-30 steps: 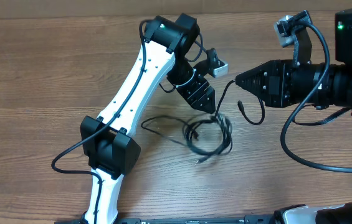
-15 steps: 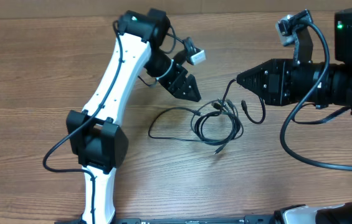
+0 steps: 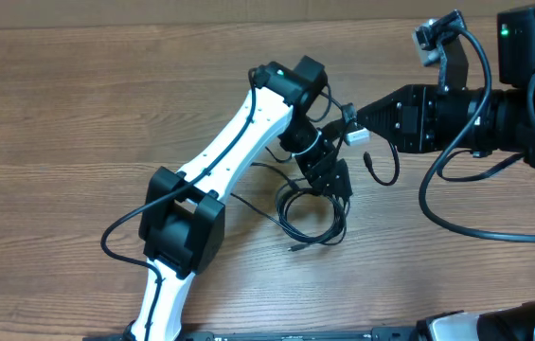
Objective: Untangle cables
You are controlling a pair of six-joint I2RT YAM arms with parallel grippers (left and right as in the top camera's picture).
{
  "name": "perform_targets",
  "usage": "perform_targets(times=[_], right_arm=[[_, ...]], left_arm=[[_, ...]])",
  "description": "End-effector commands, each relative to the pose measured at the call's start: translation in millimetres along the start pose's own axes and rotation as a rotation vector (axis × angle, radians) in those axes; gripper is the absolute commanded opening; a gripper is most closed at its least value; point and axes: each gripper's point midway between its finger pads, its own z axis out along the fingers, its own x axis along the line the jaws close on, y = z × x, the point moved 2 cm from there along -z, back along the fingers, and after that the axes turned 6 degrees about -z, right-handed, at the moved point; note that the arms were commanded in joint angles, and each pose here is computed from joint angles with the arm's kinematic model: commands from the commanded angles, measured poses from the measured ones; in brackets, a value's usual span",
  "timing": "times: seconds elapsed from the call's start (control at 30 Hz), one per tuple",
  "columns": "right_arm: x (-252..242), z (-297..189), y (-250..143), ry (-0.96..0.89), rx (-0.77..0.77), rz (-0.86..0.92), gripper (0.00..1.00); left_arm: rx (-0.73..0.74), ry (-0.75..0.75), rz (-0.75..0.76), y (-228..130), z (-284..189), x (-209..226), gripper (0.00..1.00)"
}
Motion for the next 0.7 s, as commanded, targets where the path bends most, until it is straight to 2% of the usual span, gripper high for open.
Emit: perform_targets(times=[0.0, 0.13, 0.2, 0.33, 0.57, 0.67], right_arm=[[4.5, -4.5, 2.4, 0.010, -0.020, -0.016, 0.04], [-3.0, -4.5, 3.5, -0.039, -0.027, -0.014, 0.05], [-14.9, -4.0, 4.6, -0.111, -0.035, 0.029, 0.07], [-38.8, 2.6, 1.7, -0.224, -0.014, 0.072, 0.09], [-79.7, 41.5, -19.9, -0.296, 0.131, 0.157, 0.08], [-92.8, 56.8, -28.0, -0.305, 0.173, 0.181, 0.13]], left_arm=[[0.001, 0.005, 0.013, -2.5, -1.7, 4.9, 0.66], [0.018, 0.095, -0.094, -9.4, -11.6, 25.4, 0.63], [0.013, 0.213, -0.279, -17.2, -27.1, 52.5, 0.64], [-0.050, 0.269, -0.478, -26.3, -54.9, 80.0, 0.64], [-0.088, 0.276, -0.567, -36.7, -75.7, 95.4, 0.64], [-0.076, 0.292, -0.568, -38.8, -75.1, 96.3, 0.65]])
